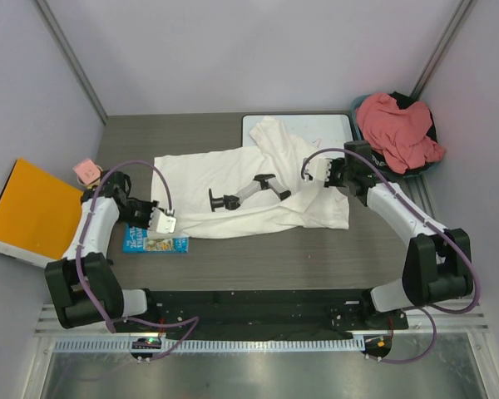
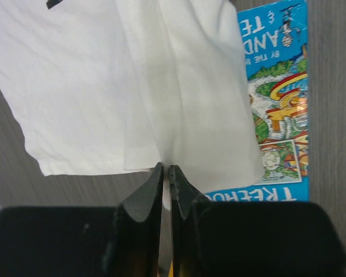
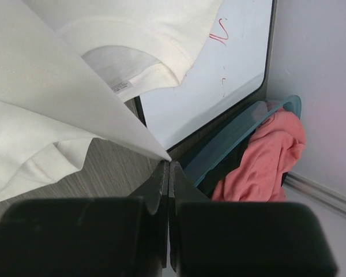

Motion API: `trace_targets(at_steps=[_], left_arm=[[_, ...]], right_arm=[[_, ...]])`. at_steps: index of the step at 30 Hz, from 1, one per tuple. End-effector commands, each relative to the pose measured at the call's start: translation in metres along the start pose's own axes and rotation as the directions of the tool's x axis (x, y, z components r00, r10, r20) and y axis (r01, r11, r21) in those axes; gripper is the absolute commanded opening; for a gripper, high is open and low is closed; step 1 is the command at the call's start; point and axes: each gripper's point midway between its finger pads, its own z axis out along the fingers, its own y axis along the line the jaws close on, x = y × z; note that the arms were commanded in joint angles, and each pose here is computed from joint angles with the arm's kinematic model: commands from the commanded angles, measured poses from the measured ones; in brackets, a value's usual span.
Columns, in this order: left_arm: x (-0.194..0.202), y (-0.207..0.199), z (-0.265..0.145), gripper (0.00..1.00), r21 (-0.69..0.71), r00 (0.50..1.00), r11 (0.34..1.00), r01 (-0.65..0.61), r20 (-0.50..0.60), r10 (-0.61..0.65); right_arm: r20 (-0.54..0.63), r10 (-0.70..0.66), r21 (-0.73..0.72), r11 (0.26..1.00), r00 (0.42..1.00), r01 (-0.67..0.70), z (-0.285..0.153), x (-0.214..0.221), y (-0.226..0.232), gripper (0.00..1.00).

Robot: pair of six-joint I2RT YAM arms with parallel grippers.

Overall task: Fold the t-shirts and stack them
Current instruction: Fold the flattened tshirt in 1/3 of the way

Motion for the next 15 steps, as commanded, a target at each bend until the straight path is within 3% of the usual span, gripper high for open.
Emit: trace_targets(at_steps=[1, 15], left_arm=[[0.004, 0.053, -0.009, 0.09, -0.088, 0.93, 0.926, -0.368, -0.053, 0.365], [0.006, 0.065, 0.001, 0.09, -0.092, 0.924, 0.92, -0.382, -0.056, 0.378]], right_arm=[[0.015, 0.012, 0.138, 0.99, 1.0, -0.014, -0.002, -0.007, -0.044, 0.01], [0.026, 0.02, 0.2, 0.98, 0.999, -0.024, 0.018, -0.008, -0.063, 0.01]])
